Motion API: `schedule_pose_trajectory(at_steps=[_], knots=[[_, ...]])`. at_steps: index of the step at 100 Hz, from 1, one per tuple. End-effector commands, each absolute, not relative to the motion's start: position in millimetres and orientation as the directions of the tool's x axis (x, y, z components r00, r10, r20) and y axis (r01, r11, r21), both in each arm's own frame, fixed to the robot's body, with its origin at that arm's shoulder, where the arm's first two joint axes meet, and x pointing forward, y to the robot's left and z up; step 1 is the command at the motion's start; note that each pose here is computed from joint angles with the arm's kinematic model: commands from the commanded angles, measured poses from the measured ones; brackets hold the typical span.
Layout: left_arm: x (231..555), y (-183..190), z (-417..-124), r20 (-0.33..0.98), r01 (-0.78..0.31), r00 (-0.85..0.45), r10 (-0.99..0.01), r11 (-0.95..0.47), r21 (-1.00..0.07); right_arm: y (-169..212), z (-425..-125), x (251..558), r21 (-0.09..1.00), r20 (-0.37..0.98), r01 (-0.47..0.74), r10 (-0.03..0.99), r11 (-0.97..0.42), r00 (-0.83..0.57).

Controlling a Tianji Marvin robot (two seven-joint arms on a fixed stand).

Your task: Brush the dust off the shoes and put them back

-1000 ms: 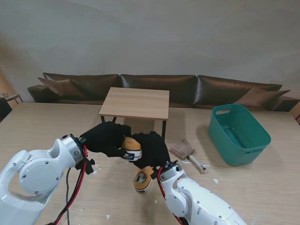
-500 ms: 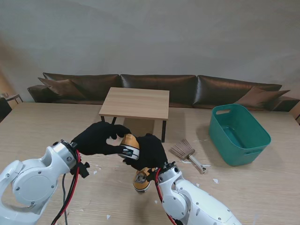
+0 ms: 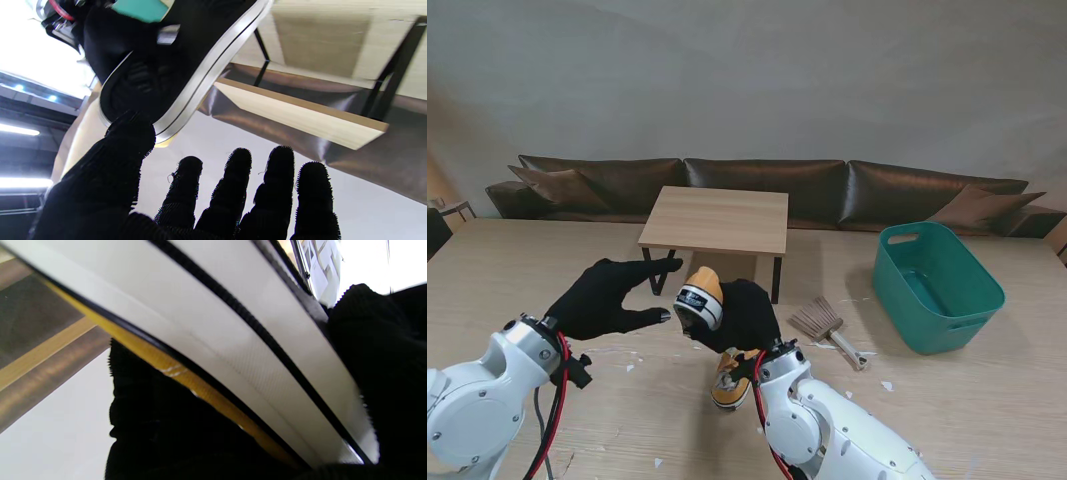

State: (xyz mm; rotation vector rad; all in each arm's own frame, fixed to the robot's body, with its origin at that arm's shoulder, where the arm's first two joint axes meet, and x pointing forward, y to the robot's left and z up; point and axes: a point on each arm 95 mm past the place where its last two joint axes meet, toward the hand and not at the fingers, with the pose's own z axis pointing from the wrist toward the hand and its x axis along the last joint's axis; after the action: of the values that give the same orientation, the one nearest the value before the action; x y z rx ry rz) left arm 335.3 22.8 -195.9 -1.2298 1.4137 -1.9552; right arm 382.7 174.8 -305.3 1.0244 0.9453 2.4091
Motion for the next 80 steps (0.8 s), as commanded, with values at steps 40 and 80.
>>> schedule_pose_trajectory(at_steps=[40, 80], knots=[[331.8, 32.4, -236.4, 0.501, -0.252, -0.395, -0.771, -0.433, -0.865, 161.0, -265.1, 381.4, 0.65, 0.565, -0.021, 0.501, -0.76, -0.655], [346.8, -7.6, -248.1, 0.599, -0.359, -0.453, -0.66, -0.48, -0.8, 149.3, -251.4, 376.2, 0.56, 0.652, 0.058, 0.396, -0.827, -0.646]])
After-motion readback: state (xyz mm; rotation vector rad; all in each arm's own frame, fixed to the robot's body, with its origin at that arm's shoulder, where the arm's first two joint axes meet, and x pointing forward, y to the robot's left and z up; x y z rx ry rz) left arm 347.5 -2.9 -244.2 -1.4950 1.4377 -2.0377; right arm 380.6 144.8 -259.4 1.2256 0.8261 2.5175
